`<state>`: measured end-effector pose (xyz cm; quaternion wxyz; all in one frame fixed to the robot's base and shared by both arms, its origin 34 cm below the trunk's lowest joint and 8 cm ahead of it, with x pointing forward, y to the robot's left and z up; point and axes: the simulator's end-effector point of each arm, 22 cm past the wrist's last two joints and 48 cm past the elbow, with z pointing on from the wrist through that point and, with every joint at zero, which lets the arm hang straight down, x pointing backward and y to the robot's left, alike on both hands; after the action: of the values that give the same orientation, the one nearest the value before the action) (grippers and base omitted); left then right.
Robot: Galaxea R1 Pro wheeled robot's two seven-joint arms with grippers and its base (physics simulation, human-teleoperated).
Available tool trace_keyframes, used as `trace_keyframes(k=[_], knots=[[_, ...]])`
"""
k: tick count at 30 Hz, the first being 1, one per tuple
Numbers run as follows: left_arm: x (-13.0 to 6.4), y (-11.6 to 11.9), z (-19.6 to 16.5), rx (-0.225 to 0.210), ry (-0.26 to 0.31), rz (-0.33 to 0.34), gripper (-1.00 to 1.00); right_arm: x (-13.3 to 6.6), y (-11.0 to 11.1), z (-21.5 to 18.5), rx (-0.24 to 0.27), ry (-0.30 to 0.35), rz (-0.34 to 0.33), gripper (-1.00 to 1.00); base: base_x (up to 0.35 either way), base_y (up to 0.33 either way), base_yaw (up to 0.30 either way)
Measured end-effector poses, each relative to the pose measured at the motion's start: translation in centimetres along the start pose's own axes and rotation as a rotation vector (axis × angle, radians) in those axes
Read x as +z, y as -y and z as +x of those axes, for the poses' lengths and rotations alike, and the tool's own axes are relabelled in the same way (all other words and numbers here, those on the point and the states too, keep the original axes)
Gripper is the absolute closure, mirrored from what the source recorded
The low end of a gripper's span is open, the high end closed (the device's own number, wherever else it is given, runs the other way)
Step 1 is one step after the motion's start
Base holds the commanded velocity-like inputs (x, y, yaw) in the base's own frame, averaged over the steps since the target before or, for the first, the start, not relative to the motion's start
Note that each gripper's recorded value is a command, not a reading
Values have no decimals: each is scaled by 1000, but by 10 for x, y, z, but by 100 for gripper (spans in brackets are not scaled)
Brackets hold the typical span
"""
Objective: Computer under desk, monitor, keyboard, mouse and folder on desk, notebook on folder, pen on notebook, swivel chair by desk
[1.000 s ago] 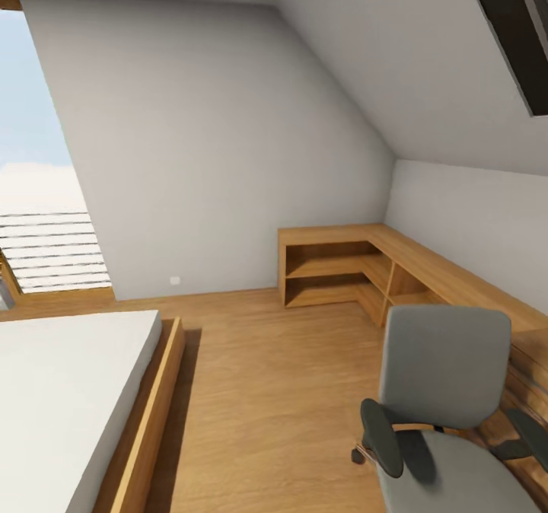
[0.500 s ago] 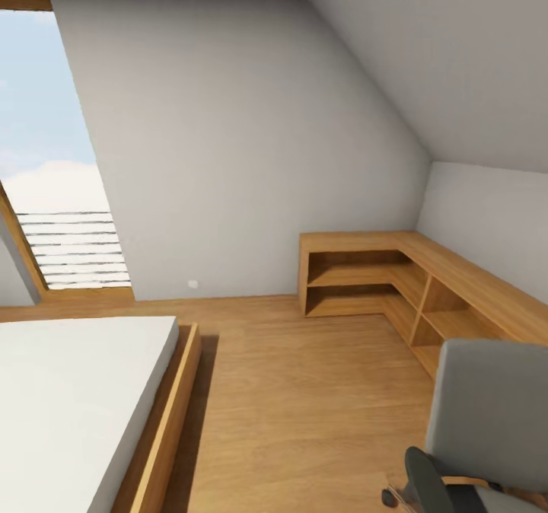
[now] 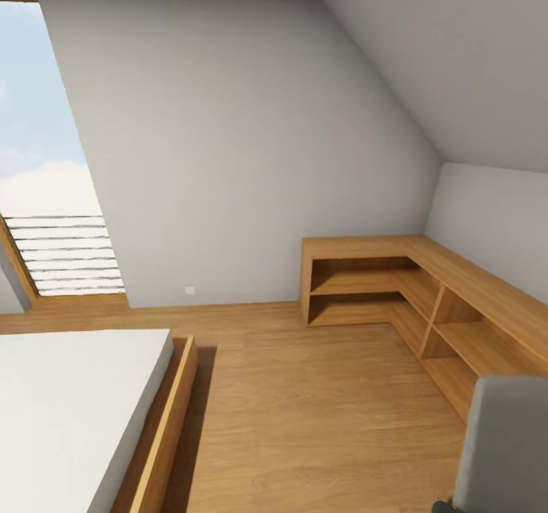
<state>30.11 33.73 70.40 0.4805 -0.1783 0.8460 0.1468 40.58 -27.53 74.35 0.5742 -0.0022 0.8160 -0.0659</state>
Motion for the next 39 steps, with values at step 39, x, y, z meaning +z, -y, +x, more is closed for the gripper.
trace_keyframes(k=[39], knots=[[0, 1, 0, 0, 0, 2, -100, 0, 0, 0, 0, 0, 0, -100, 320, 39, 0]])
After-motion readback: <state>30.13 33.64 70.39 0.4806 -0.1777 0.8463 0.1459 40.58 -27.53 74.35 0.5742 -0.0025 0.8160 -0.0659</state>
